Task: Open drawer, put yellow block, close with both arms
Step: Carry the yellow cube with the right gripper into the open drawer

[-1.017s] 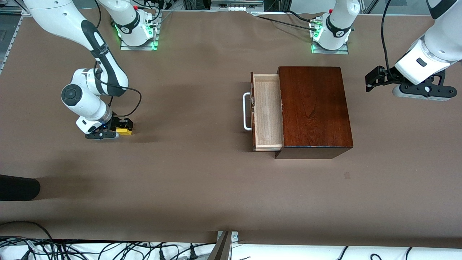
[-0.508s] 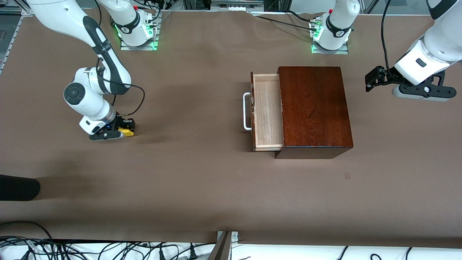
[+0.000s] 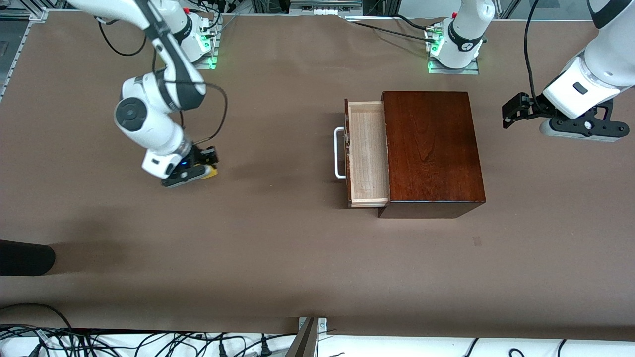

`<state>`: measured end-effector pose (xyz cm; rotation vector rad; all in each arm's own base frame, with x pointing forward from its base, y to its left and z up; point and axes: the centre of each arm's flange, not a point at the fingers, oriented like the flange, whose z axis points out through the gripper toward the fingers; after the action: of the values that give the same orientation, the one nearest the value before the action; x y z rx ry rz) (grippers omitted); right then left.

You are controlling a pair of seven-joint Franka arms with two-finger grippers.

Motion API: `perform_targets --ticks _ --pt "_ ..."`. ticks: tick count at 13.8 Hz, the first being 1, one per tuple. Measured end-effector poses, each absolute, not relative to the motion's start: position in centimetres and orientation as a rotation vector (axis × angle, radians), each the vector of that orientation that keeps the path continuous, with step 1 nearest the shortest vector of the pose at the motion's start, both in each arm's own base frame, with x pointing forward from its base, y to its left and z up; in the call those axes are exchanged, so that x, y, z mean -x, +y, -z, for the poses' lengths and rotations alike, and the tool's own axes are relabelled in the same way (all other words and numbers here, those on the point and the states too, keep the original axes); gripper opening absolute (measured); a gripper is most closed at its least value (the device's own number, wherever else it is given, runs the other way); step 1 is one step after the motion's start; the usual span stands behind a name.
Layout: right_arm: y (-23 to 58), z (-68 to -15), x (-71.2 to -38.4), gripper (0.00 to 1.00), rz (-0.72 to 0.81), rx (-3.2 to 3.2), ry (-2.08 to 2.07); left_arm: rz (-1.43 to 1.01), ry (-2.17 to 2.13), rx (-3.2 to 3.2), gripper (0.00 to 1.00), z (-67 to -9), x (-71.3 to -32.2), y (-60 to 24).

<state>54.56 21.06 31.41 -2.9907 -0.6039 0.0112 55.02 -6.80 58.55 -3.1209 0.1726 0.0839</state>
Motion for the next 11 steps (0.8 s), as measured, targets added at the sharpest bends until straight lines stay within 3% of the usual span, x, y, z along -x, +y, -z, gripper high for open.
perform_targets --ticks 5,11 --pt "34.7 -39.1 -52.0 0.56 0.055 2.893 -0.87 -0.083 0.189 3.121 1.0 -58.7 -55.3 -7.4" --pt "51.4 -41.9 -46.6 0.56 0.1 2.81 -1.479 -0.08 0.192 3.121 1.0 -58.8 -55.2 -7.5"
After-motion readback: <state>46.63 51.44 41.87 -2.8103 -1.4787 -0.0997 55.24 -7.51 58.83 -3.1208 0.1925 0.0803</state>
